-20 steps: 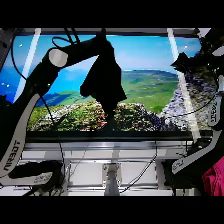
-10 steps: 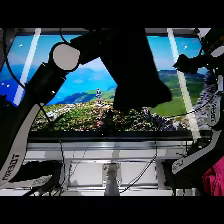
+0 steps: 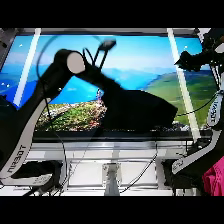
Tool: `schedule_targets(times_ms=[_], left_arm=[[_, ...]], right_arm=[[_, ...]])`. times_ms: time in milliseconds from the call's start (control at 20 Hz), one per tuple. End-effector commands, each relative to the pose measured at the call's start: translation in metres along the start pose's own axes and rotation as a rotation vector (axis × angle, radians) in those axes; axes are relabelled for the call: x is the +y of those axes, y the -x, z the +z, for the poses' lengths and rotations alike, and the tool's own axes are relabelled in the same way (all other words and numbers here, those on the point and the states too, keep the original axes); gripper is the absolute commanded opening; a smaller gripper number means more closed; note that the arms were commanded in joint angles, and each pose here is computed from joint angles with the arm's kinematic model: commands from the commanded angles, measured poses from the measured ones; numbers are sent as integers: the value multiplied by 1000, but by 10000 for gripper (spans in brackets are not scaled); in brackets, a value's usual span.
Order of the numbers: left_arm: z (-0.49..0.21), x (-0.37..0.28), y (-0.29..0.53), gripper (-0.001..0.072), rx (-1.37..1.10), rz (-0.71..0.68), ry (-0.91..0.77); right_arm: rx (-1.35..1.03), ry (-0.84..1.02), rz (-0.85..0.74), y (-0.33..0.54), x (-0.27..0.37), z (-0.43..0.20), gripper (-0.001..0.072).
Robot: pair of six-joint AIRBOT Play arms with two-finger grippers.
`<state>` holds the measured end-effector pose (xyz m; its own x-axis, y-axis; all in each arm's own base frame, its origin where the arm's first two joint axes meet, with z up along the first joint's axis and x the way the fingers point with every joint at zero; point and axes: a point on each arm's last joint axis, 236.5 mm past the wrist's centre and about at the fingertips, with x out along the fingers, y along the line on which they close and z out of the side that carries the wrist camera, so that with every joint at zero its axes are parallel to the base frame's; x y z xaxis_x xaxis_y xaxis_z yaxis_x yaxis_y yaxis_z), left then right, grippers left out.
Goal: Fold the clothes and pants, and hang the long-sleeved shirts on hangers.
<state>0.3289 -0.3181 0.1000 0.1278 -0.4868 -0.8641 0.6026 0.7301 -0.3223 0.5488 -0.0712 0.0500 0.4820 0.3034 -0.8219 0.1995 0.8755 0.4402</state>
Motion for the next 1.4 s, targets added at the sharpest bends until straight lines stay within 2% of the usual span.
schedule_targets(times_ms=[0, 150, 300, 400, 500, 600, 650, 700, 750, 850, 1000, 1350], left_arm=[[-102, 34, -29, 10, 377, 78, 72], [-144, 42, -46, 11, 498, 81, 108], [-160, 43, -46, 12, 553, 80, 117], [-160, 43, -45, 12, 553, 80, 116], [-159, 42, -46, 12, 549, 79, 115], [-159, 41, -47, 12, 550, 80, 111], [-160, 41, -47, 12, 551, 79, 110], [-159, 41, -48, 12, 550, 80, 108], [-158, 40, -49, 12, 542, 79, 107], [-152, 40, -52, 13, 515, 80, 103], [-150, 39, -53, 13, 507, 74, 105], [-150, 39, -54, 13, 503, 74, 105]], right_arm=[[43, -5, -5, 6, 2, -8, 313], [128, -14, -21, 2, -4, -28, 344], [288, -46, 1, -13, -9, -68, 344], [377, -48, 99, -30, 2, -95, 343], [416, -23, 262, -48, 29, -112, 344], [419, 32, 341, -62, 51, -119, 344], [419, 57, 349, -70, 61, -122, 348], [423, 90, 355, -79, 71, -127, 429], [441, 120, 358, -89, 81, -135, 441], [490, 197, 360, -107, 98, -157, 442], [570, 323, 271, -134, 102, -191, 442], [670, 412, 261, -143, 121, -229, 442]])
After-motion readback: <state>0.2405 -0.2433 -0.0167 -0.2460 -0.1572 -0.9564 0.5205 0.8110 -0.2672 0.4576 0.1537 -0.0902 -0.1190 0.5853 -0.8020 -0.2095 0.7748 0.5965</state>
